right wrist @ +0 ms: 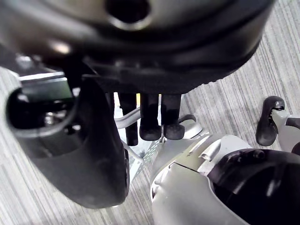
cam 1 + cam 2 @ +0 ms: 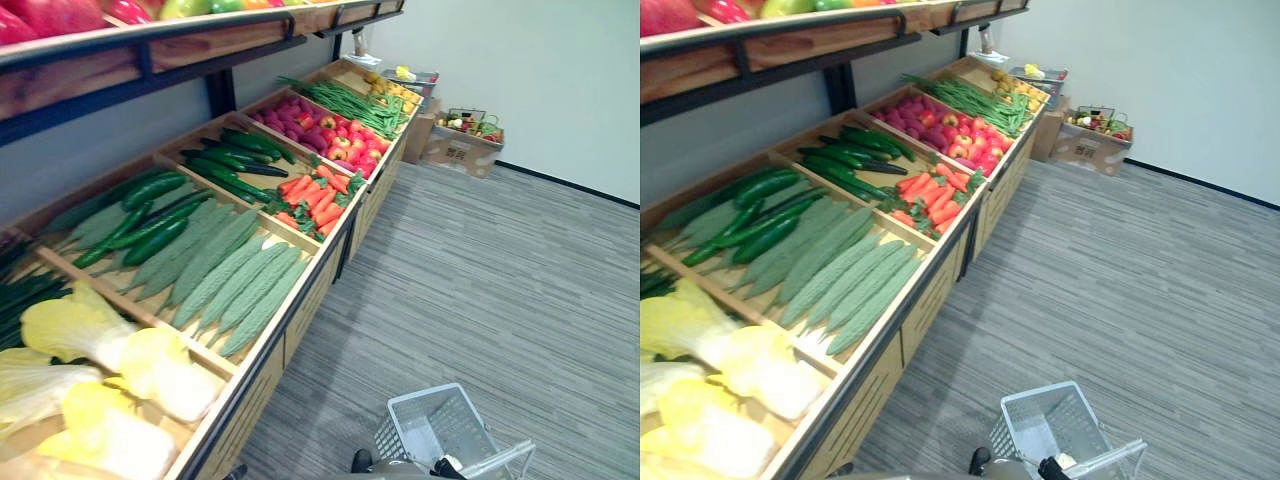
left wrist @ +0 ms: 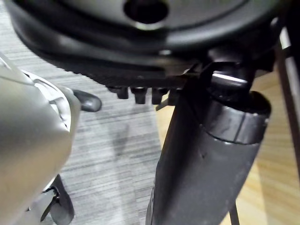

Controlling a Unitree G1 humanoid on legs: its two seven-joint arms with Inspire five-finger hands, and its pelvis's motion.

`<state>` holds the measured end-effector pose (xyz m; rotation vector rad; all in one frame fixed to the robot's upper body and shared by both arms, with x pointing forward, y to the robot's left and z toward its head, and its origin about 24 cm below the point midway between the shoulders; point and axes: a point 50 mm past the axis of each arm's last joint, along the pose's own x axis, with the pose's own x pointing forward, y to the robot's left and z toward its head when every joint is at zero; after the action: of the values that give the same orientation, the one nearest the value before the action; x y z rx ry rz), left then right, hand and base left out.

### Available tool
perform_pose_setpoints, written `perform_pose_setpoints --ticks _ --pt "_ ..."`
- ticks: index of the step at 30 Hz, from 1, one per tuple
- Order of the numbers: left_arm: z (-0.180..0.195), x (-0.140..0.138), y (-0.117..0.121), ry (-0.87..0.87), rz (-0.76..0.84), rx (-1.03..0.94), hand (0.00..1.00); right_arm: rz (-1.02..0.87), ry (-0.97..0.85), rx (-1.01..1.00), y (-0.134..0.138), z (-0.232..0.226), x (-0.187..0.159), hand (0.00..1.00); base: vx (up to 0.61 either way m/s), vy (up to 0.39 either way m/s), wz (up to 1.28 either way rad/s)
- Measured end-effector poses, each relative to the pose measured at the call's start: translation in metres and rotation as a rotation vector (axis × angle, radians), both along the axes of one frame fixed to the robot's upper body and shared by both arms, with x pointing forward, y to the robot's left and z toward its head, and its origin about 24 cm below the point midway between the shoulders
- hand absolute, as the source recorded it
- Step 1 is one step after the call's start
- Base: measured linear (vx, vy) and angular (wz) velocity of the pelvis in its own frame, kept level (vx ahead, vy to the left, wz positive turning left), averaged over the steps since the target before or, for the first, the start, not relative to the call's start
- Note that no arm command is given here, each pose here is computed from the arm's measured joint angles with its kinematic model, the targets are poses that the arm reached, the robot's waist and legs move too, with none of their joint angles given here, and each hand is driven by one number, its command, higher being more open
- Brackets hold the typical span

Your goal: Pick vegetable in the basket

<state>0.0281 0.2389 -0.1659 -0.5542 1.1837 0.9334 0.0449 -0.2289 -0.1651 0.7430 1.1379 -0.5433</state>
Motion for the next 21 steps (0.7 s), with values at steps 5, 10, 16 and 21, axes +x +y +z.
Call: perform_pose_setpoints --ticks 5,10,16,21 --pt "-0.001 0.015 -0.008 -0.059 0.091 -0.024 1.00 0.040 -0.039 0.009 0.007 0.001 0.027 0.00 -0.05 -0.046 -0.73" --pt "-0.003 0.001 -0.007 -0.057 0.141 -0.023 1.00 0.078 -0.028 -0.013 0.003 0.001 0.025 0.00 0.12 -0.159 -0.40" --pt "-0.005 0.006 -0.021 -0.120 0.113 -0.048 1.00 0.086 -0.011 -0.032 -0.013 0.004 0.016 0.00 0.10 -0.208 -0.42" --pt "-0.004 0.013 -0.026 -0.158 0.113 -0.060 1.00 0.145 -0.023 0.003 -0.013 0.005 0.019 0.00 0.03 0.016 -0.64"
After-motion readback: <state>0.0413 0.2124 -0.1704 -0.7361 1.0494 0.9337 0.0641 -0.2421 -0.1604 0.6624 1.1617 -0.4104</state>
